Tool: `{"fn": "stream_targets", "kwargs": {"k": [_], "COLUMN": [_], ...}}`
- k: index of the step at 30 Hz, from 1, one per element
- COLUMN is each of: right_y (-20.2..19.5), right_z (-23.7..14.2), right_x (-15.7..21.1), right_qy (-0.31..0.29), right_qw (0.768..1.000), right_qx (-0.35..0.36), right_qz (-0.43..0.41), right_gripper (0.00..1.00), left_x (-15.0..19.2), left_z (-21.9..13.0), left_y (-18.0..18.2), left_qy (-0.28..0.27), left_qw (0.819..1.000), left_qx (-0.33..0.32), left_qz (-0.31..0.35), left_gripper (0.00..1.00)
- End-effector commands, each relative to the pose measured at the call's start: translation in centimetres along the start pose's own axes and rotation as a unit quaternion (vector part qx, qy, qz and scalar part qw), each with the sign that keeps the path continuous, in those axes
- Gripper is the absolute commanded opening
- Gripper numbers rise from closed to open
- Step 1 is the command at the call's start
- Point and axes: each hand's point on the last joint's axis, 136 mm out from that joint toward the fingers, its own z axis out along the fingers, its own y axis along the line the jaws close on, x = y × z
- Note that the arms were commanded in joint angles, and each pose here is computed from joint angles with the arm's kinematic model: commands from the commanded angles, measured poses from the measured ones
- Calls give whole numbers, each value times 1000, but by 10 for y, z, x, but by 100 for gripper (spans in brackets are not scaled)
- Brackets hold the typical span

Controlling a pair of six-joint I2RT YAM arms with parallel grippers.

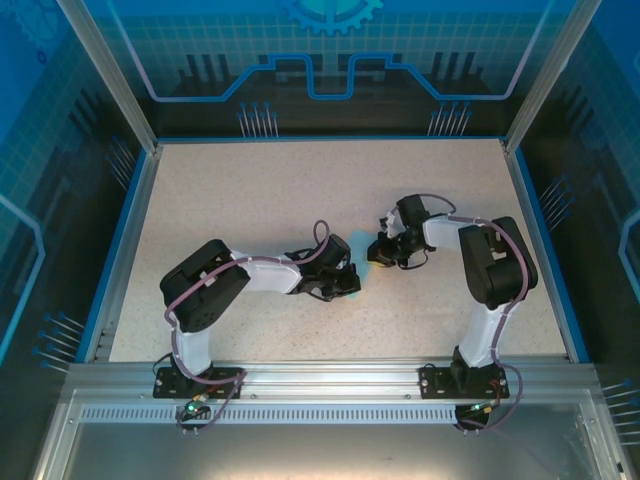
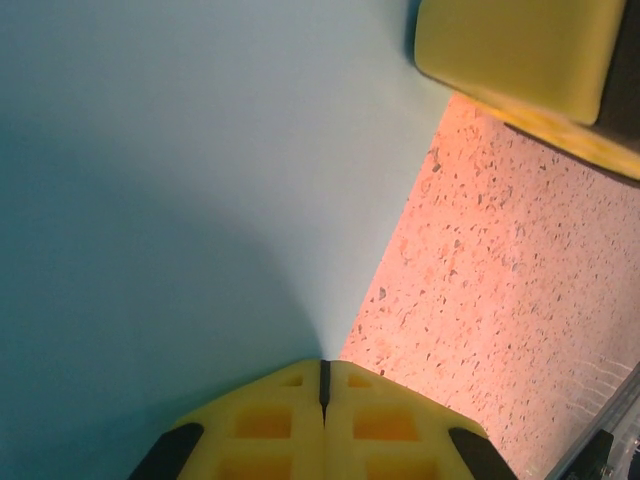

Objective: Fold a paper plane with a square sheet of paper (pick it up from the middle)

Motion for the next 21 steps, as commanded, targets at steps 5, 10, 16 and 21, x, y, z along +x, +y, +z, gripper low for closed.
{"fn": "stream_targets", "kwargs": {"k": [5,10,16,21], "right_y": [-39,-45,-44,-44], "right_z": [-11,-15,-20,-23], "right_x": [-44,-56,-68,-75], "right_qy": [-62,-75,-86,-95], "right_qw": [997,995,994,992], "right_qx": [38,30,32,30], "right_qz": [40,57,66,71], "right_gripper": [7,7,7,7], "left_x": [40,41,42,43], "left_z": [-2,-2,-3,-5], "left_y": [57,58,56,58], "left_qy": [59,59,57,57], "left_qw": [994,993,994,993], "left_qx": [-95,-96,-96,-98], "left_qz": [-21,-20,-20,-21], "left_gripper": [0,1,0,0]}}
